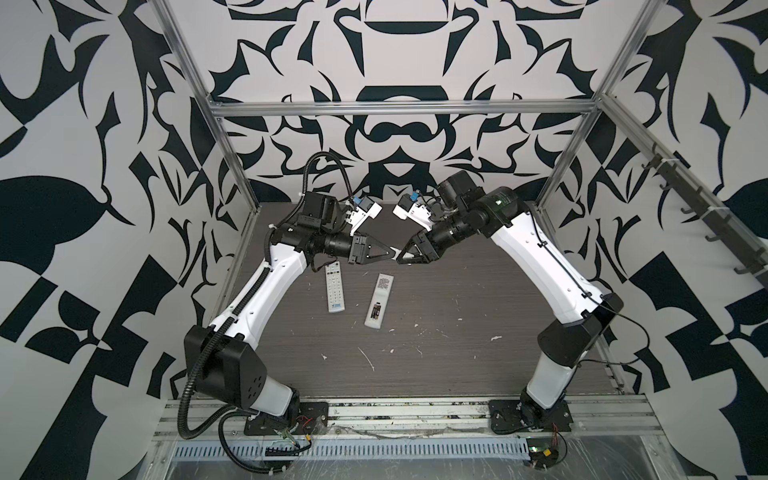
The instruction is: Load the batteries into the remote control
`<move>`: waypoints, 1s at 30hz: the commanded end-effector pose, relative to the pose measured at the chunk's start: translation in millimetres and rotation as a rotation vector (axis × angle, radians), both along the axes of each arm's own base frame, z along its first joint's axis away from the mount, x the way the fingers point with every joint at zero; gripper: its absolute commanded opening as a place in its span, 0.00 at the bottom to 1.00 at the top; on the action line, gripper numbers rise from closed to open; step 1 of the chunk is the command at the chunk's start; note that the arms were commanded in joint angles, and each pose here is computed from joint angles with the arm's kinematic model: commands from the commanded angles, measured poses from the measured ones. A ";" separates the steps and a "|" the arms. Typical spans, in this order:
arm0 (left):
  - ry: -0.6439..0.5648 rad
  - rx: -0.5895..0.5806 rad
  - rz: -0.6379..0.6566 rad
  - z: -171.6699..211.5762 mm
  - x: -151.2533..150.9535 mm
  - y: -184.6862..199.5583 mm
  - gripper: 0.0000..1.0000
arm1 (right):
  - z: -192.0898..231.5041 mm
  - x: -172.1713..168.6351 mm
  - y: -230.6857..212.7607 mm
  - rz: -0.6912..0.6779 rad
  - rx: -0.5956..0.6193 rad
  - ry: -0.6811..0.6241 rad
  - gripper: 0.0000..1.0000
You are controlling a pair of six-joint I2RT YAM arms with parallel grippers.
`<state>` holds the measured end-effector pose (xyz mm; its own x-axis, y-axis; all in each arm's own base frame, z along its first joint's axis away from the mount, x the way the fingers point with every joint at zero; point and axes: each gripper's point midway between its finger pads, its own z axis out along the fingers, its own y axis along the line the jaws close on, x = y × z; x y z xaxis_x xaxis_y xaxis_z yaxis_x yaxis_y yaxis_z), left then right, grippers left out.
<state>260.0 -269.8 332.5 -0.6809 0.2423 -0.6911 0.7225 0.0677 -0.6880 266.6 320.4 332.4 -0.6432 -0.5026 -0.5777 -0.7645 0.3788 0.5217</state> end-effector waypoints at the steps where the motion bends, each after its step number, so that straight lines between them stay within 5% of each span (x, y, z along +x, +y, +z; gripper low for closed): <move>1: -0.013 -0.002 -0.013 4.9 -2.2 -1.0 0.00 | 5.0 -2.9 -1.8 0.008 0.000 -0.028 0.28; 7: -0.008 0.020 0.006 0.0 0.3 -1.3 0.01 | 2.1 -3.2 -1.7 0.006 -0.025 -0.048 0.02; 8: -0.007 0.024 0.012 -0.5 1.2 -1.2 0.09 | 1.2 -3.0 -1.3 0.006 -0.032 -0.053 0.00; 11: 0.028 0.034 0.045 -3.5 7.9 -1.9 0.56 | 0.1 4.7 -8.4 -0.035 -0.074 -0.111 0.00; 15: 0.107 0.035 0.186 -2.6 34.1 4.4 0.74 | 8.8 31.5 -26.2 -0.201 -0.138 -0.359 0.00; 21: 0.370 -0.022 0.529 -4.1 84.6 36.5 0.74 | 42.0 64.7 -62.0 -0.506 -0.321 -0.880 0.00; 27: 0.534 -0.118 0.681 11.8 108.2 43.1 0.70 | 52.1 71.1 -33.6 -0.593 -0.486 -1.198 0.00; 30: 0.597 -0.118 0.774 7.5 119.4 56.6 0.69 | 42.9 78.8 -21.8 -0.580 -0.716 -1.344 0.00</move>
<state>365.2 -226.6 317.2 -0.9117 -0.3352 -0.2377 0.1218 0.3321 -0.9353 323.2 308.9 359.6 -0.0720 -0.6825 -0.7273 -0.4552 0.6713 -0.5849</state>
